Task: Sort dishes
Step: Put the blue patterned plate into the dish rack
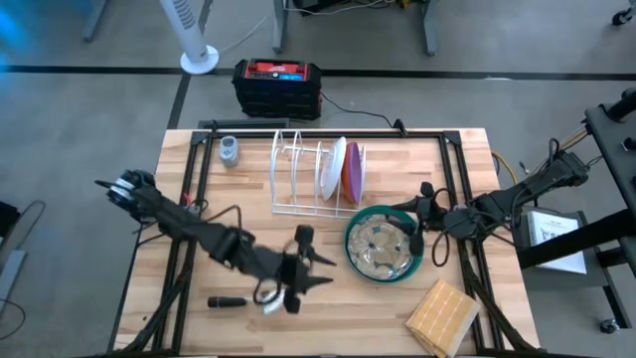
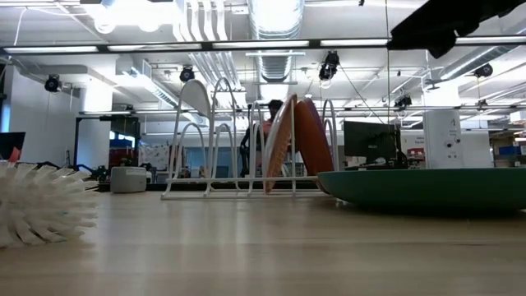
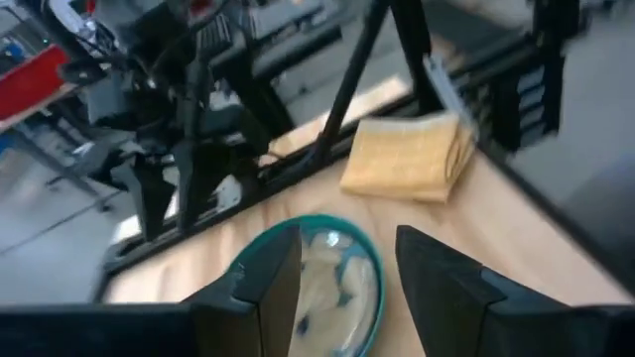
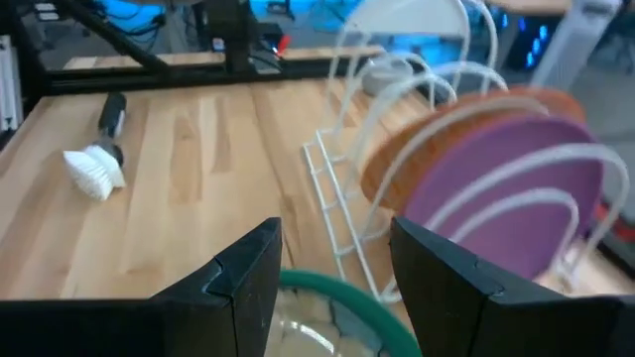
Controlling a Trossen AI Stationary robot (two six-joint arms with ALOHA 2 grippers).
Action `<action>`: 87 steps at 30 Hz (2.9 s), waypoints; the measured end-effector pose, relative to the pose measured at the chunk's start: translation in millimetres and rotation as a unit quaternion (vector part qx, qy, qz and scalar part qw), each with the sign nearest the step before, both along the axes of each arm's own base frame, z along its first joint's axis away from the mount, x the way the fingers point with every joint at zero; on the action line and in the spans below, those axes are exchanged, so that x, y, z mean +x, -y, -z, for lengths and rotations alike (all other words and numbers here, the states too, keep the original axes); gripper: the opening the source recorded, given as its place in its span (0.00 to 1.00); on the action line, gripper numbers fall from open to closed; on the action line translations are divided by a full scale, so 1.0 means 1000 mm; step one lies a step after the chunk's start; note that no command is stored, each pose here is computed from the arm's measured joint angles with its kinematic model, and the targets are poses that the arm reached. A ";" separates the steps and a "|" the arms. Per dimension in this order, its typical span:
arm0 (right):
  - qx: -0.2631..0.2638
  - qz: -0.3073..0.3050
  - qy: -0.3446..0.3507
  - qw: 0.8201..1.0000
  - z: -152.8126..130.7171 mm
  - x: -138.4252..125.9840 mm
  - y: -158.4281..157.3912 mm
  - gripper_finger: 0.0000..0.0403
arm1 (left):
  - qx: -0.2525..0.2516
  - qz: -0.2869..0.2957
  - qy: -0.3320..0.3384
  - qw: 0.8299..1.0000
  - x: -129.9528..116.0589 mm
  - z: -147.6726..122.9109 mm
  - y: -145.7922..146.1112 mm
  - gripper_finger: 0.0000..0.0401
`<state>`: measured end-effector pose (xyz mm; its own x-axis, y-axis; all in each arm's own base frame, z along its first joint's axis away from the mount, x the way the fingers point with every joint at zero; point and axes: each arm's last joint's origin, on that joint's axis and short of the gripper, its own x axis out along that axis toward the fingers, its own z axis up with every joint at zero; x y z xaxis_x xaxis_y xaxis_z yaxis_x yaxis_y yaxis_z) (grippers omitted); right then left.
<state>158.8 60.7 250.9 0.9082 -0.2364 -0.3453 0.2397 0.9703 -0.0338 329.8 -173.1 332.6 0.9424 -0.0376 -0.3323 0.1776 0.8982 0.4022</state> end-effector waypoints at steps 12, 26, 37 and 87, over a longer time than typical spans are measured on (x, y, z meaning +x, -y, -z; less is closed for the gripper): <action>0.153 0.159 -0.083 0.972 0.032 -0.014 0.008 0.45 | -0.221 -0.081 0.125 0.964 -0.008 0.111 -0.067 0.38; 0.208 0.217 -0.142 0.943 0.056 -0.016 0.008 0.45 | -0.161 -0.127 0.058 0.977 0.057 0.185 -0.045 0.38; 0.262 0.245 -0.198 0.912 0.082 -0.021 0.007 0.45 | -0.179 -0.148 0.027 0.972 0.057 0.198 -0.048 0.38; 0.346 0.230 -0.163 0.895 0.140 -0.025 0.007 0.43 | -0.223 -0.177 -0.029 0.958 0.083 0.234 -0.062 0.38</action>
<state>133.9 53.5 110.4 0.5934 -0.1870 -0.7829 0.7067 0.5866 0.3956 412.5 -111.3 99.1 0.9027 0.1311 -0.4099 -0.1600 0.9864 -0.0371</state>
